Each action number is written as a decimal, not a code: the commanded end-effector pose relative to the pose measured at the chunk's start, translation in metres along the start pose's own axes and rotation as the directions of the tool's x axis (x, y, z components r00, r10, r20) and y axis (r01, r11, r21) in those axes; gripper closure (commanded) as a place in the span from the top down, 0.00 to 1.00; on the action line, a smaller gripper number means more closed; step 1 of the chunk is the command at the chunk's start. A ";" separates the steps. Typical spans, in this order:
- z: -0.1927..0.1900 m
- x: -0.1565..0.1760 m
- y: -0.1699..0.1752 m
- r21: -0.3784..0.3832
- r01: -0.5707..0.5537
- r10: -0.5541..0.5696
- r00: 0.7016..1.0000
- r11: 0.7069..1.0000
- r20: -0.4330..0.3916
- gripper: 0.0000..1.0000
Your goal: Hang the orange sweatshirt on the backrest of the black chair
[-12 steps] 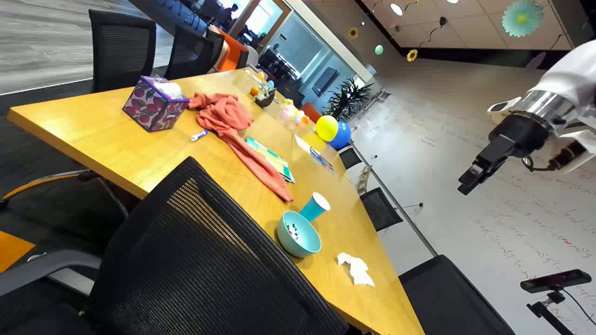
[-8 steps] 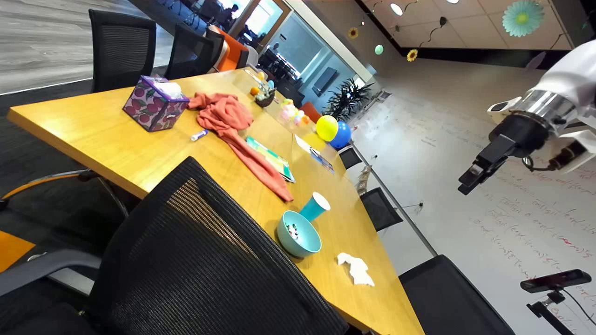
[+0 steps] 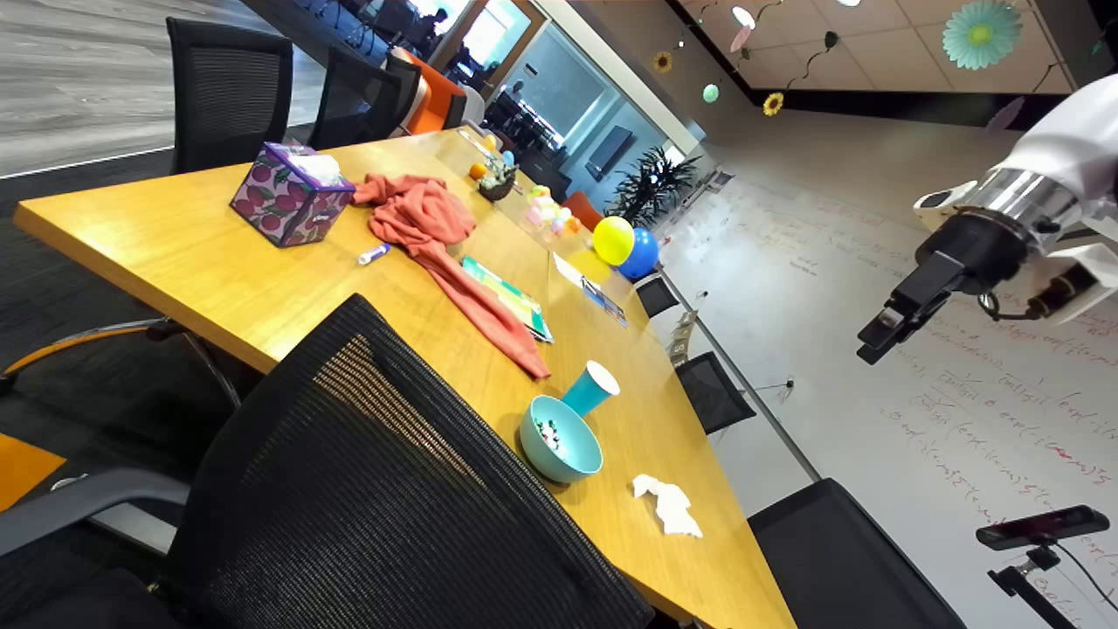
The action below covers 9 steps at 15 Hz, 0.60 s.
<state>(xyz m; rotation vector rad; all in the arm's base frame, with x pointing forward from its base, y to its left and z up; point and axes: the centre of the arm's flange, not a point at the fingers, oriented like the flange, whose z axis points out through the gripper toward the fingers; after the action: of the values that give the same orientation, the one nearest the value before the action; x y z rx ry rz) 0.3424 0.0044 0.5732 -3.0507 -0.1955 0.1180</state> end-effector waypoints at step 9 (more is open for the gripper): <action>0.019 0.183 0.021 -0.173 -0.099 0.040 0.948 0.980 -0.315 1.00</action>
<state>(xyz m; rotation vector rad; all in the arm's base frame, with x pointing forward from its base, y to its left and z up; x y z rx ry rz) 0.4603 0.0126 0.5463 -3.1671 -0.1809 -0.2825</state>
